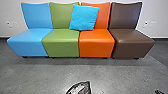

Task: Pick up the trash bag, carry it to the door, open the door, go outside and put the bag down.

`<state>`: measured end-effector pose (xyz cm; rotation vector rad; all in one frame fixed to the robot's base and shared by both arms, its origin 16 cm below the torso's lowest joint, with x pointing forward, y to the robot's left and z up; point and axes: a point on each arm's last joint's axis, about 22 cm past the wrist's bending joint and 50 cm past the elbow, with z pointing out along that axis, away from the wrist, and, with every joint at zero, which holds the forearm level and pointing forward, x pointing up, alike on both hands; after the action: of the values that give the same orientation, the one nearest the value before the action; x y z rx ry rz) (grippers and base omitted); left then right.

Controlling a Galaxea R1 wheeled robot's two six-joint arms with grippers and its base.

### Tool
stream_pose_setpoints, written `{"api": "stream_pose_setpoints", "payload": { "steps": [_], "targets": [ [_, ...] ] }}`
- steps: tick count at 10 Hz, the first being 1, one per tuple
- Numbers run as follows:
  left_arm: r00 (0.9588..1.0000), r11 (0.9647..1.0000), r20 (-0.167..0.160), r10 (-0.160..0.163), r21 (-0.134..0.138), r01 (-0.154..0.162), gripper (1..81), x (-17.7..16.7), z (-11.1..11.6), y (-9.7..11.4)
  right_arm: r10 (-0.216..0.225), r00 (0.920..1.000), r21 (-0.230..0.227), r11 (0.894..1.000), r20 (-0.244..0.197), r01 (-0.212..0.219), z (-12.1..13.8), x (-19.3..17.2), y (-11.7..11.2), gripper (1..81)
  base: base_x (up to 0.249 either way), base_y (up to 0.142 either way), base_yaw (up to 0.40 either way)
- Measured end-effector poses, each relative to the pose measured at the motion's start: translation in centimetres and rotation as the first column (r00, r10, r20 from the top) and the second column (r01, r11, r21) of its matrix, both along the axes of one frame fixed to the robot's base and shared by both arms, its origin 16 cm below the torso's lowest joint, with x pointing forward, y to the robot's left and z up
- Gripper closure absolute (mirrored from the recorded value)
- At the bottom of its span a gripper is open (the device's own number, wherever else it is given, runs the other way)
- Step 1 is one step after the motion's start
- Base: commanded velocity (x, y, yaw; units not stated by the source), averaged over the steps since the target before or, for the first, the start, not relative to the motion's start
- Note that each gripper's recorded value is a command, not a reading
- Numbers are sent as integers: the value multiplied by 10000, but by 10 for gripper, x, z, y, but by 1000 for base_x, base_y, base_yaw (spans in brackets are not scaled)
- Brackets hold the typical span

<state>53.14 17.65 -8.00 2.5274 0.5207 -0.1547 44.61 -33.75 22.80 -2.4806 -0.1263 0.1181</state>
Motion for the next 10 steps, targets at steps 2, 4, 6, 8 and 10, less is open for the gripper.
{"api": "stream_pose_setpoints", "payload": {
  "steps": [2,4,6,8,10],
  "targets": [
    [10000,10000,-4,55,43,-55,10,-1,-2,-1,105,9999,-8,9999,-104,-105,1,-3,0,10,0,0,0],
    [9999,9998,-24,106,142,-105,10,-3,-6,1,152,9998,36,9999,-105,-151,3,-4,3,10,0,0,0],
    [9998,9997,-64,186,176,-185,10,-8,-9,2,170,9998,51,9998,-114,-170,3,-5,4,10,0,0,0],
    [9992,9991,-152,371,197,-368,10,-20,-16,1,170,9998,51,9998,-114,-170,3,-5,4,10,0,0,0],
    [9987,9984,-68,514,256,-512,10,-24,-21,-3,167,9998,42,9999,-109,-167,3,-5,3,10,0,0,0]
  ]
}}
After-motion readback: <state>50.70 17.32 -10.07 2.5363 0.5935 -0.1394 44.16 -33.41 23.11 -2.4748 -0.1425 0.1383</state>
